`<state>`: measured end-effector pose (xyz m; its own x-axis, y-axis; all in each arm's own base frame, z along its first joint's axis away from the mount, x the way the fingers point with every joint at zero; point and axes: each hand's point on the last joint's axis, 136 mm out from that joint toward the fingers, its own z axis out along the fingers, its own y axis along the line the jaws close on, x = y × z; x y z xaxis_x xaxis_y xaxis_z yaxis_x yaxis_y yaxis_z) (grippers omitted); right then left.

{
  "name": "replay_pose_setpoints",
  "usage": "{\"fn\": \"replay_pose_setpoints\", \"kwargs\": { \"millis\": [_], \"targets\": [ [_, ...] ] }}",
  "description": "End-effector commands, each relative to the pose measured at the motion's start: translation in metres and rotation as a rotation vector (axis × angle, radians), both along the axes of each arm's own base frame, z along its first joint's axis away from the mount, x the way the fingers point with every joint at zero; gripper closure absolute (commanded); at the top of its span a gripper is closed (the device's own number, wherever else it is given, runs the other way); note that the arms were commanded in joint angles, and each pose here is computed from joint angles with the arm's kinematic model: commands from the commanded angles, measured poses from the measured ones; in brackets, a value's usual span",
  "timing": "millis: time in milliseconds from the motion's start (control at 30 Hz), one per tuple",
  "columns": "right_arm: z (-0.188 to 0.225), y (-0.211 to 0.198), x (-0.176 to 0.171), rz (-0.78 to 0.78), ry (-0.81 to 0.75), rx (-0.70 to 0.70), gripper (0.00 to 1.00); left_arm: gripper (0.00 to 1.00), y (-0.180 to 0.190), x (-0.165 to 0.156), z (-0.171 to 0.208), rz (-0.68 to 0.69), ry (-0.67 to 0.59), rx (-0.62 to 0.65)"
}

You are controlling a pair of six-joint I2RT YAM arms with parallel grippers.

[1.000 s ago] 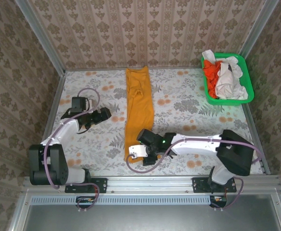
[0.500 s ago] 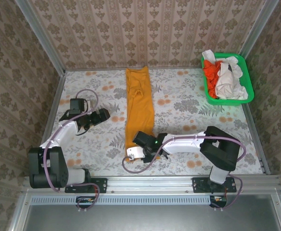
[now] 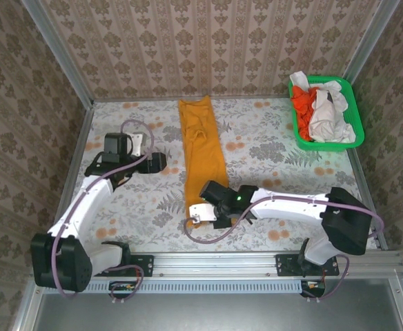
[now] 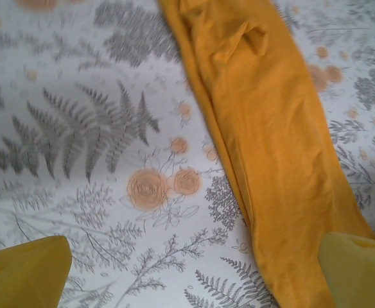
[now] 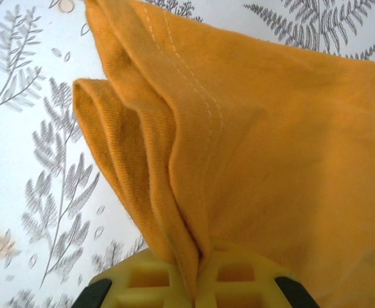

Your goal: Fold and stack the t-shirts

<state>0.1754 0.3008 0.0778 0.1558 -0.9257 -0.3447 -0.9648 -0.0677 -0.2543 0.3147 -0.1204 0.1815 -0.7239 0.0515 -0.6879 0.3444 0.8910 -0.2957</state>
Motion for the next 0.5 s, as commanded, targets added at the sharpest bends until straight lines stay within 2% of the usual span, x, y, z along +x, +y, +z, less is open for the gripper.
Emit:
{"fn": "replay_pose_setpoints", "kwargs": {
  "millis": [0,233,467],
  "targets": [
    [0.02,-0.016,-0.01,-0.01,0.075,-0.004,1.0,0.0,-0.01,-0.025,0.02,-0.247,-0.103,0.097],
    [0.059,-0.009,0.045,-0.023,-0.011,0.038,1.0,0.0,-0.019,-0.075,0.034,-0.5,-0.269,0.162],
    [0.062,-0.01,0.121,-0.065,-0.078,-0.012,1.0,0.0,-0.017,-0.099,0.023,-0.559,-0.372,0.195]
  ]
}}
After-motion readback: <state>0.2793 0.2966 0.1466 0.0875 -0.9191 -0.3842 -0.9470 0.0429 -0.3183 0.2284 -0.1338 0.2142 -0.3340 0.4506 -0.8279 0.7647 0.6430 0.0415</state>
